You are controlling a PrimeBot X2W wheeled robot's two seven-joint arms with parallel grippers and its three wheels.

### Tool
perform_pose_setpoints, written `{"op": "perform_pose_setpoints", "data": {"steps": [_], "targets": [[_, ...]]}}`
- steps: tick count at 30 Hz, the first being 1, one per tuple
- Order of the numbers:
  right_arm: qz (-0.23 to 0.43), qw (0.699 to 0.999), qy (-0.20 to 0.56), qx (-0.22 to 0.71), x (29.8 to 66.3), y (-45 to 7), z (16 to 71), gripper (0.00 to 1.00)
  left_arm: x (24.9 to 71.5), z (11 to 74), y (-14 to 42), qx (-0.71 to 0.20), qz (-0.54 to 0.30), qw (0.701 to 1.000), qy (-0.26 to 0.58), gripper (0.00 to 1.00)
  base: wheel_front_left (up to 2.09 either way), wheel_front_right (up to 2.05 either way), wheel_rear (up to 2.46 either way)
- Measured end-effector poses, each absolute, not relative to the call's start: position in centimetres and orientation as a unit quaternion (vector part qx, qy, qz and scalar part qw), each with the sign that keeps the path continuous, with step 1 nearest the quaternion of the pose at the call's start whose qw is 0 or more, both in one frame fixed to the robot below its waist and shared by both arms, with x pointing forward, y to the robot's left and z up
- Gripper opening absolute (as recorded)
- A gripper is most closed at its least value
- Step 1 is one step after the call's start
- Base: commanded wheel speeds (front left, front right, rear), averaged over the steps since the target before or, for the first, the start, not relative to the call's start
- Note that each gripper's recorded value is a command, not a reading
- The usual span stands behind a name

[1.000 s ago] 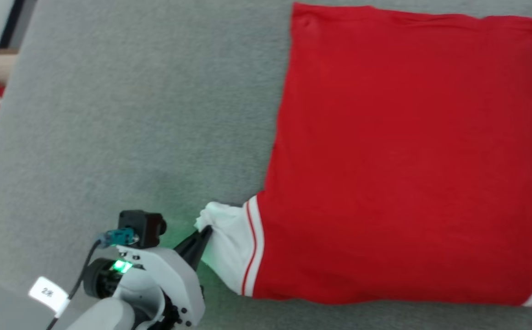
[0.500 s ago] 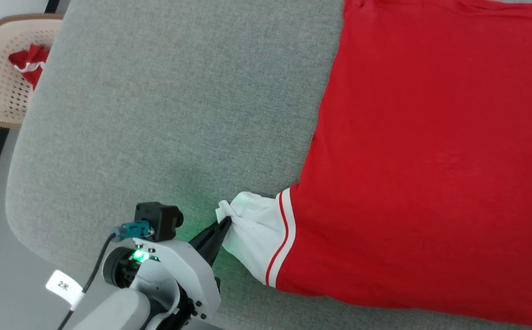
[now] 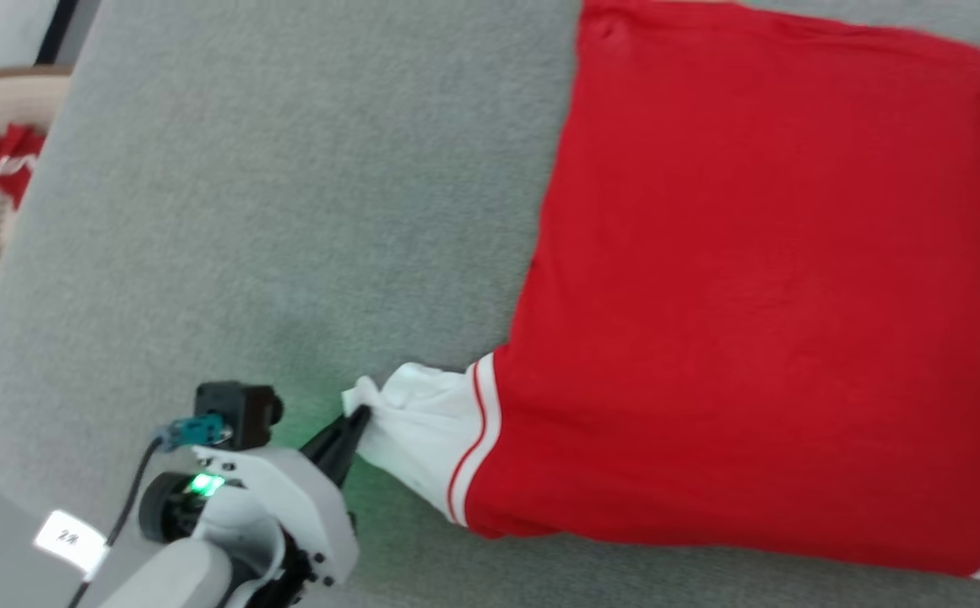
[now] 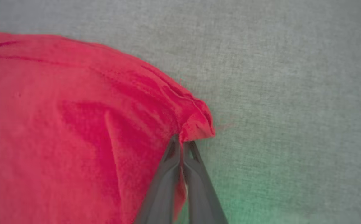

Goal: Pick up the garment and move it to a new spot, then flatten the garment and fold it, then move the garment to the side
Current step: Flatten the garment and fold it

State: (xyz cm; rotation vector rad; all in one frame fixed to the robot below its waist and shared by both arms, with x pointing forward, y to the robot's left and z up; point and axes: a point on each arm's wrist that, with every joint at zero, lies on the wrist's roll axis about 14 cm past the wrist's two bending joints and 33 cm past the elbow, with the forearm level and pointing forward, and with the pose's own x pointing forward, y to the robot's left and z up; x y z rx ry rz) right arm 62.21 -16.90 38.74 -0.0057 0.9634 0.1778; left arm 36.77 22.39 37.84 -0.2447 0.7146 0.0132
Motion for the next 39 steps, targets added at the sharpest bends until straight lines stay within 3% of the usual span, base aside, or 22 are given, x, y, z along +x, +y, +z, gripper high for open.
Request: {"op": "perform_pose_setpoints", "data": {"steps": [9,24,31,32,33,39], "targets": [[0.117,0.878,0.463,-0.014,55.7,-19.7,39.9,0.0,37.5,39.0,21.9,-0.104,-0.012,0.935,0.338,0.0,0.0,0.0,0.0],[0.115,0.839,0.531,0.03,40.0,-24.2,38.9,0.0,38.5,41.4,19.6,-0.094,-0.057,0.944,0.31,0.0,0.0,0.0,0.0],[0.097,0.836,0.537,0.056,36.6,-24.0,37.8,0.01,38.5,41.7,19.4,-0.092,-0.063,0.945,0.307,0.0,0.0,0.0,0.0],[0.096,0.837,0.536,0.056,36.4,-23.9,37.7,0.39,38.5,41.7,19.4,-0.092,-0.063,0.945,0.307,0.0,0.0,0.0,0.0],[0.096,0.84,0.531,0.057,36.5,-23.7,37.7,1.0,38.5,41.7,19.3,-0.093,-0.064,0.945,0.307,0.0,0.0,0.0,0.0],[0.107,0.851,0.512,0.055,37.1,-22.6,38.3,1.0,38.4,41.8,19.4,-0.093,-0.063,0.946,0.303,0.0,0.0,0.0,0.0]]}}
